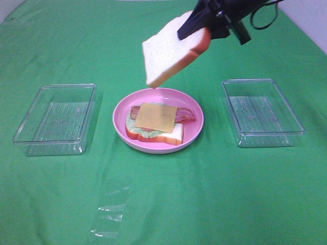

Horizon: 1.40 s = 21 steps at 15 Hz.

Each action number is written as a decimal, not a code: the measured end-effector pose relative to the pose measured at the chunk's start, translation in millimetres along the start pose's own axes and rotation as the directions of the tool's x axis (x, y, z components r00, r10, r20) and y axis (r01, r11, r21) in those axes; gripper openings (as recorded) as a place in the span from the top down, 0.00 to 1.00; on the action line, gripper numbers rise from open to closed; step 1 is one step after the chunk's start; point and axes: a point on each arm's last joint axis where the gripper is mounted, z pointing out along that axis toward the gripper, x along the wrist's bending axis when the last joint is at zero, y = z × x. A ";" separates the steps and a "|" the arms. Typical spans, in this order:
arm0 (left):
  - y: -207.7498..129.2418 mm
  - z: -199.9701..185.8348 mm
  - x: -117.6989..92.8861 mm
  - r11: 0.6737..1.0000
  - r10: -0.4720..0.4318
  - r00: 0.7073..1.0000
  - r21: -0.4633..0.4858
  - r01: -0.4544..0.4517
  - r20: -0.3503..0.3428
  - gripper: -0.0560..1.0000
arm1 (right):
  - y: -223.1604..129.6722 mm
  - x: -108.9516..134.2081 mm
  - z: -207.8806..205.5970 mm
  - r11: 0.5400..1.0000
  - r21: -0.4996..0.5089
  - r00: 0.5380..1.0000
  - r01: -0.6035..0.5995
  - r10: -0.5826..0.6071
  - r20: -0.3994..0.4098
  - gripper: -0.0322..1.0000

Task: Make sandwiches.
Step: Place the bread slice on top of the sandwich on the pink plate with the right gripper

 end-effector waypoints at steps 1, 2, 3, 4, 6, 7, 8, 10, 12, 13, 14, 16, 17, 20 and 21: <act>0.0 0.0 0.0 1.000 0.000 1.000 0.000 0.000 0.000 0.01 | 2.6 -0.6 16.2 1.000 0.000 1.000 -0.011 0.011 -0.025 0.75; 0.0 0.0 0.0 1.000 0.000 1.000 0.000 0.000 0.000 0.01 | 5.2 -4.8 29.2 1.000 -0.001 0.999 -0.027 0.027 -0.044 0.75; 0.0 0.0 0.0 1.000 0.000 1.000 0.000 0.000 0.000 0.01 | 7.8 -12.3 41.5 0.999 -0.001 0.997 -0.053 0.053 -0.057 0.75; 0.0 0.0 0.0 1.000 0.000 1.000 0.000 0.000 0.000 0.01 | 10.2 -21.1 51.7 0.997 -0.004 0.995 -0.078 0.077 -0.059 0.75; 0.0 0.0 0.0 1.000 0.000 1.000 0.000 0.000 0.000 0.01 | 11.3 -38.1 68.1 0.993 0.014 0.992 -0.114 0.115 -0.051 0.75; 0.0 0.0 0.0 1.000 0.000 1.000 0.000 0.000 0.000 0.01 | 11.0 -42.4 72.3 0.992 0.023 0.991 -0.124 0.124 -0.048 0.75; 0.0 0.0 0.0 1.000 0.000 1.000 0.000 0.000 0.000 0.01 | 10.4 -50.3 79.9 0.989 0.038 0.989 -0.141 0.143 -0.045 0.75; 0.0 0.0 0.0 1.000 0.000 1.000 0.000 0.000 0.000 0.01 | 8.4 -65.5 95.4 0.981 0.070 0.981 -0.183 0.186 -0.047 0.75; 0.0 0.0 0.0 1.000 0.000 1.000 0.000 0.000 0.000 0.01 | 7.6 -71.6 101.4 0.977 0.079 0.978 -0.198 0.202 -0.045 0.75; 0.0 0.0 0.0 1.000 0.000 1.000 0.000 0.000 0.000 0.01 | 7.0 -75.5 105.2 0.974 0.085 0.976 -0.208 0.212 -0.044 0.75; 0.0 0.0 0.0 1.000 0.000 1.000 0.000 0.000 0.000 0.01 | 6.2 -79.6 109.5 0.971 0.092 0.973 -0.221 0.226 -0.046 0.75; 0.0 0.0 0.0 1.000 0.000 1.000 0.000 0.000 0.000 0.01 | 5.5 -83.1 113.8 0.966 0.101 0.968 -0.237 0.244 -0.056 0.75; 0.0 0.0 0.0 1.000 0.000 1.000 0.000 0.000 0.000 0.01 | 5.3 -84.1 114.8 0.966 0.102 0.968 -0.239 0.246 -0.055 0.75; 0.0 0.0 0.0 1.000 0.000 1.000 0.000 0.000 0.000 0.01 | 5.1 -84.1 114.8 0.966 0.104 0.968 -0.239 0.245 -0.054 0.75; 0.0 0.0 0.0 1.000 0.000 1.000 0.000 0.000 0.000 0.01 | 4.8 -84.7 114.8 0.966 0.106 0.969 -0.235 0.241 -0.048 0.75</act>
